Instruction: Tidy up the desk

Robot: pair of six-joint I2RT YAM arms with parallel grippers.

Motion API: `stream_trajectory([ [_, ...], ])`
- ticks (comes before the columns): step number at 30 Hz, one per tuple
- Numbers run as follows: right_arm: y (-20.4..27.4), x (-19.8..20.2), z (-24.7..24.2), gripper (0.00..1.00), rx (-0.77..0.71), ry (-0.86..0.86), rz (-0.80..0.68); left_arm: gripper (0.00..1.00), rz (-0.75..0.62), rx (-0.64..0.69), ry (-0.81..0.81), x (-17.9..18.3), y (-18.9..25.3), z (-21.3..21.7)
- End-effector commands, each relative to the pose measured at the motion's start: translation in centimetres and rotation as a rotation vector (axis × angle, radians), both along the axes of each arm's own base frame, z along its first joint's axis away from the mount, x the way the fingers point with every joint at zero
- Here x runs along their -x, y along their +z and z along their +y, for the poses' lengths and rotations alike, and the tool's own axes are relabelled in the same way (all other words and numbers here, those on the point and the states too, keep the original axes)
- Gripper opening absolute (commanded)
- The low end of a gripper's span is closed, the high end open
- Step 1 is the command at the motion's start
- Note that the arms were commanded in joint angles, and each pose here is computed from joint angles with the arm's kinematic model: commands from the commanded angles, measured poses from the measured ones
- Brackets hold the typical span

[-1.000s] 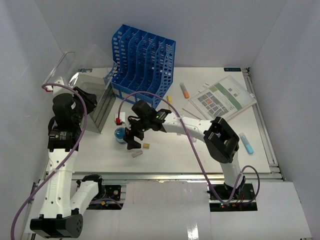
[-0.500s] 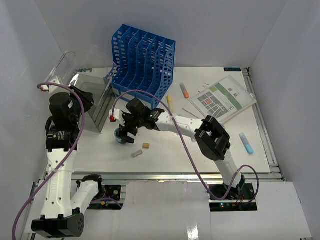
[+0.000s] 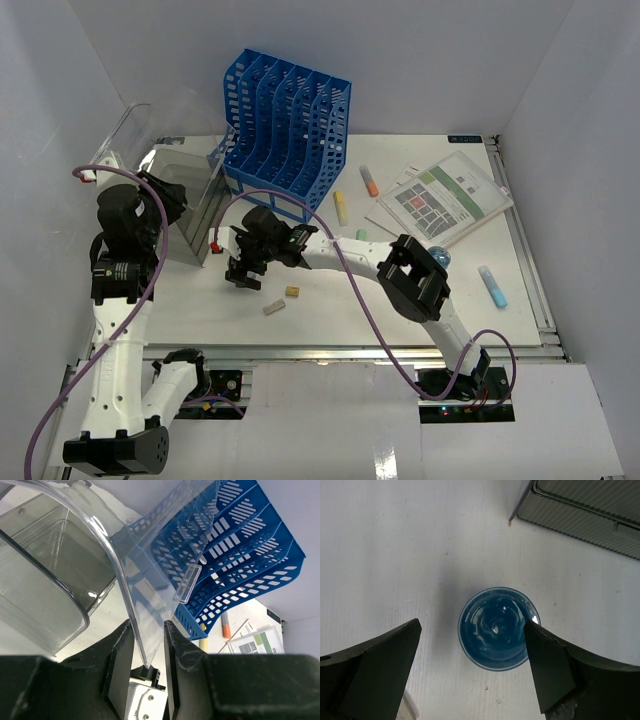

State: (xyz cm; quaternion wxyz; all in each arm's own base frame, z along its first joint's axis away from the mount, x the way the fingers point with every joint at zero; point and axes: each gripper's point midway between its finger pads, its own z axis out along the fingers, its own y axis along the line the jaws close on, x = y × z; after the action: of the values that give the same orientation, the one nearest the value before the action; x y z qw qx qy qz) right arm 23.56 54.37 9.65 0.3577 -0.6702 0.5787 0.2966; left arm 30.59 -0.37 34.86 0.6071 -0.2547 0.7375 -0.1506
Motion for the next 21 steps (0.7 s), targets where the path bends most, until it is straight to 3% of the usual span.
stream_trajectory([
  [1,2.1,-1.5,0.7,0.90,-0.054,0.003,-0.106,0.38,-0.114,0.028,-0.052,0.5,4.1,-1.1],
  [5,2.4,-1.7,0.7,0.90,-0.055,0.041,-0.155,0.35,-0.119,0.029,-0.051,0.5,4.2,-1.1],
  [21,0.3,-2.7,1.9,0.90,-0.045,0.066,-0.126,0.32,-0.117,0.034,-0.084,0.9,4.3,-1.7],
])
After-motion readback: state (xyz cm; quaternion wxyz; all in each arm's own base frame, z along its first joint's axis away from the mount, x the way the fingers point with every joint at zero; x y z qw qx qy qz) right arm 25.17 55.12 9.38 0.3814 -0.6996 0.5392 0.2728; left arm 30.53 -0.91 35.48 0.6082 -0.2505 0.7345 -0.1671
